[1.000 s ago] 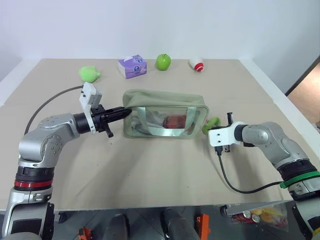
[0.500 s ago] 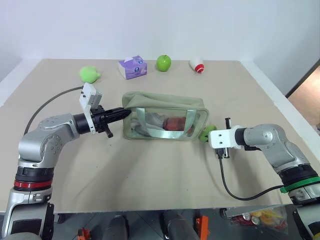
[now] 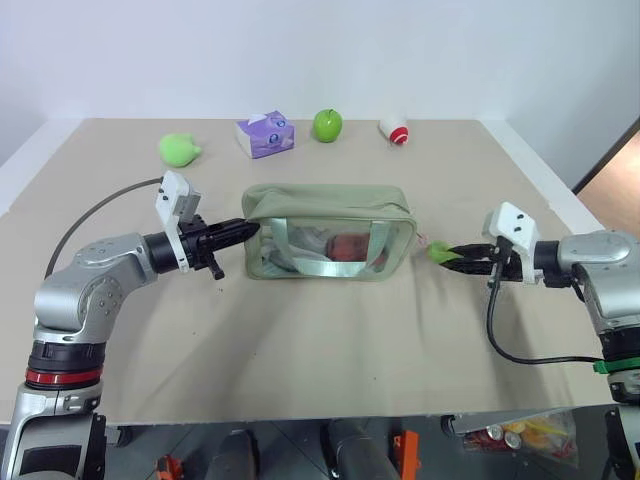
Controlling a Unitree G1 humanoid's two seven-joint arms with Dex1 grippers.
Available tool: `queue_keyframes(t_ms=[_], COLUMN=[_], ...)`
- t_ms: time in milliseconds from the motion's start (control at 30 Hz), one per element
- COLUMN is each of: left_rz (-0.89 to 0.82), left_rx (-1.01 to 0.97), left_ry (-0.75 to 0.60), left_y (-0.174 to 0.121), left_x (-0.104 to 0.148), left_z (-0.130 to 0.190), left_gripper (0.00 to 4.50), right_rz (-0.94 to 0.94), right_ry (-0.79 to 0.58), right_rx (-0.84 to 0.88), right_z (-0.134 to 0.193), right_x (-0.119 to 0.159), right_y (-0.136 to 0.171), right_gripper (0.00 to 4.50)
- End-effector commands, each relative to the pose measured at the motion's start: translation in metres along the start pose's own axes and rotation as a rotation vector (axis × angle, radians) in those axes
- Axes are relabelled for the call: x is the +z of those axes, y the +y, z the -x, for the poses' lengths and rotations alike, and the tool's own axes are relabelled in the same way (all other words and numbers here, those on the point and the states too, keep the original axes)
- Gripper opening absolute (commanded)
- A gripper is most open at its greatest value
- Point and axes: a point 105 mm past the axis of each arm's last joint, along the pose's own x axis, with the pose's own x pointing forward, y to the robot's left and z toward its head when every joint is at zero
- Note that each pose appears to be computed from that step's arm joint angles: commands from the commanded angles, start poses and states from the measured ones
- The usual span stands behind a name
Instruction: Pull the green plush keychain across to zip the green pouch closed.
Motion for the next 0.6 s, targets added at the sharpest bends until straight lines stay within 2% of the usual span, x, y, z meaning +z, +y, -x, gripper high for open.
queue_keyframes(t_ms=[33,233,300,433,600], left_rz=[0.028,0.008,-0.032,0.008,0.054], left_rx=[0.008,0.033,0.059,0.009,0.184], left_ry=[-0.037,-0.046,-0.029,0.007,-0.068], left_y=[0.003,0.008,0.009,0.001,0.016], left_x=[0.005,0.018,0.020,0.017,0.018], left_z=[0.003,0.008,0.015,0.030,0.084], left_gripper=[1.75,3.74,4.41,4.47,4.47], right_rz=[-0.079,-0.177,-0.194,-0.220,-0.234], right_ry=[-0.126,-0.223,-0.264,-0.323,-0.343], right_rx=[0.008,-0.001,-0.034,-0.072,-0.073], right_z=[0.012,0.031,0.038,0.049,0.066], right_x=[0.020,0.034,0.039,0.047,0.045], right_y=[0.001,-0.004,-0.010,-0.016,0.002], right_gripper=[2.37,4.38,4.50,4.50,4.50])
